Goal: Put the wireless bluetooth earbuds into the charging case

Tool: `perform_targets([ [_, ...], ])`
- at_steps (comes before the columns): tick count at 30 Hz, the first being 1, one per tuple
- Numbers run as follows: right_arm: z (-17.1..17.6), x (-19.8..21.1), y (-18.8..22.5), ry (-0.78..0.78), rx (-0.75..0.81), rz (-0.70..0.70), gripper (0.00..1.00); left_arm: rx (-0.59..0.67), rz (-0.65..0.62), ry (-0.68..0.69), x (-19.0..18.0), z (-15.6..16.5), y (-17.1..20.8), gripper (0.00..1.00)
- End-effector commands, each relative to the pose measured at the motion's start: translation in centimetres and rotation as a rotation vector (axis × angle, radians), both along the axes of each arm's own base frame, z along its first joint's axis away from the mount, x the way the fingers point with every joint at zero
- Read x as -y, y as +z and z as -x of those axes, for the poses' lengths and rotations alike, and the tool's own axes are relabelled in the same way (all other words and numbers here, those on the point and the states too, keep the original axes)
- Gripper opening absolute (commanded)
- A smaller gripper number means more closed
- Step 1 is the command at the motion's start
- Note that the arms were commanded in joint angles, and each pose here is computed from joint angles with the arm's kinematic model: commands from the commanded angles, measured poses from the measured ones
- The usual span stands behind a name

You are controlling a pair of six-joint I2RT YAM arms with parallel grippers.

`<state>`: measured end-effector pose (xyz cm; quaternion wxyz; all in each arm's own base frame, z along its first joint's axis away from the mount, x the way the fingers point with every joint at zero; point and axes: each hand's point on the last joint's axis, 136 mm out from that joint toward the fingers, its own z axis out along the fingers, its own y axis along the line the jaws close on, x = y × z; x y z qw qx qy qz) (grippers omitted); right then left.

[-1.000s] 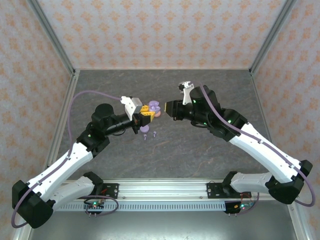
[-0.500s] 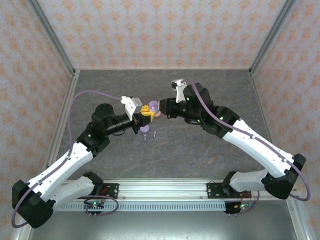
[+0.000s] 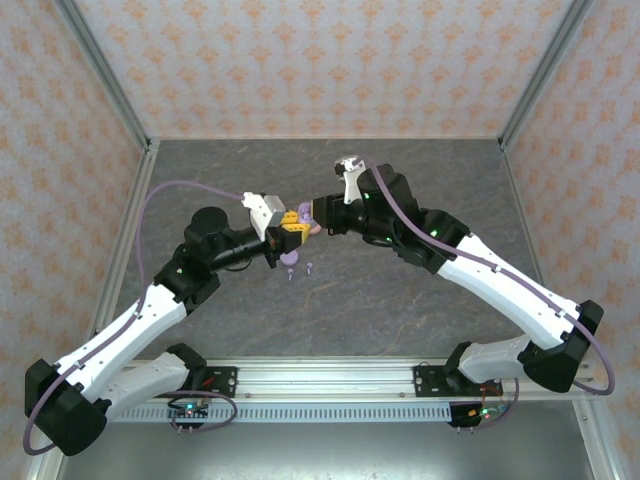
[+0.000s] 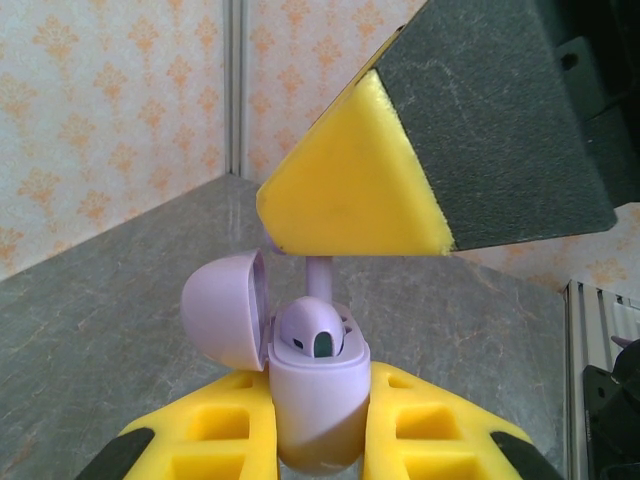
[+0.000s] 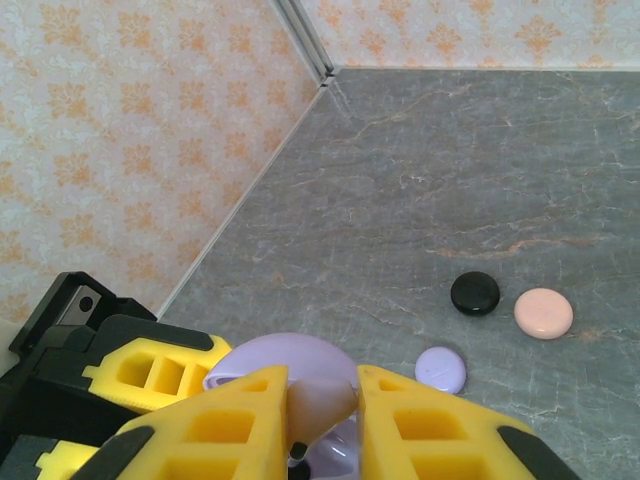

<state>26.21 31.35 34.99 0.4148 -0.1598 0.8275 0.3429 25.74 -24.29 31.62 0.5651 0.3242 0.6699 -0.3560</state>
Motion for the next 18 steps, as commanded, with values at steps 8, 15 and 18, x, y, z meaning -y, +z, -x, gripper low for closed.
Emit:
perform_targets([
  [8,0.2,0.0,-0.7,0.009,0.002,0.051,0.21,0.030,0.032,-0.027,0.4,0.4,0.9,0.00],
  [15,1.3,-1.0,-0.6,0.075,-0.030,0.002,0.21,0.031,0.034,-0.022,0.4,0.4,0.9,0.00],
  [18,1.6,-1.1,-0.7,0.089,-0.045,-0.004,0.21,0.031,0.036,-0.024,0.4,0.4,0.9,0.00],
])
